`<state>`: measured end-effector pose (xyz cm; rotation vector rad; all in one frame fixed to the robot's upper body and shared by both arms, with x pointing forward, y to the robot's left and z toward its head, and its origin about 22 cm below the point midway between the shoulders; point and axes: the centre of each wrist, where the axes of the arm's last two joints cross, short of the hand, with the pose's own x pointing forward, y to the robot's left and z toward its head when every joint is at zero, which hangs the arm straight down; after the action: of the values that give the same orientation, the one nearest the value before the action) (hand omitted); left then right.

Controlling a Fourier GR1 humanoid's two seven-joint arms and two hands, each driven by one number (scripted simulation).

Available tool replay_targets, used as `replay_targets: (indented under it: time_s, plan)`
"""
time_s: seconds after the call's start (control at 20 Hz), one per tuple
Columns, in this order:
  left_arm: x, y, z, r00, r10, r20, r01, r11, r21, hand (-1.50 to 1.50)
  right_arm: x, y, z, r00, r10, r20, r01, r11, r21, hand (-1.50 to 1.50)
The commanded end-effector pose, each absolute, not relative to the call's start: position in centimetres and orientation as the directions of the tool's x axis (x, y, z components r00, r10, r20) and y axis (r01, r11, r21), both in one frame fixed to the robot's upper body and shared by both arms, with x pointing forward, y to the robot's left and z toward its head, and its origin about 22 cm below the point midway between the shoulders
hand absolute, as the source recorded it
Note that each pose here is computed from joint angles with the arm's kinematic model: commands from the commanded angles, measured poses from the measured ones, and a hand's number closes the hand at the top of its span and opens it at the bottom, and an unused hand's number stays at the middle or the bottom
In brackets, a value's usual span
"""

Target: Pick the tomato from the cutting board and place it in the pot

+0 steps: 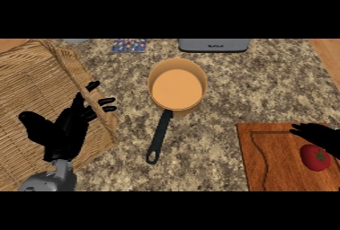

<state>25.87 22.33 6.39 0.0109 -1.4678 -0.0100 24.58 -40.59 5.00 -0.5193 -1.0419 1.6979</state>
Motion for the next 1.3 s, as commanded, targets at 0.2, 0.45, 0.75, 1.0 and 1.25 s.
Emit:
replay_targets:
  time_s: [0.2, 0.45, 0.75, 1.0, 1.25]
  plan:
    - [27.7, 21.8, 6.0, 0.101, -0.017, 0.995, 0.006, 1.000, 0.016, 0.00, 25.2, -39.2, 2.0, -0.468, 0.840, 0.273, -0.499, 0.003, -0.866, 1.50]
    - [24.2, 24.3, 5.5, 0.105, -0.028, 0.994, 0.000, 1.000, 0.028, 0.00, 24.6, -39.6, 4.4, -0.488, 0.835, 0.253, -0.486, -0.020, -0.874, 1.50]
    - [26.0, 23.6, 5.9, 0.117, -0.009, 0.993, -0.047, 0.999, 0.014, 0.00, 24.2, -36.1, 0.8, -0.047, 0.956, 0.290, -0.469, 0.235, -0.851, 1.50]
    - [25.5, 24.3, 5.4, 0.135, -0.017, 0.991, -0.074, 0.997, 0.027, 0.00, 23.5, -33.8, -1.2, 0.314, 0.894, 0.318, -0.331, 0.417, -0.846, 1.50]
    - [25.8, 24.6, 5.6, 0.133, -0.028, 0.991, -0.081, 0.996, 0.039, 0.00, 24.9, -29.1, 2.5, 0.476, 0.829, 0.293, -0.064, 0.365, -0.929, 1.50]
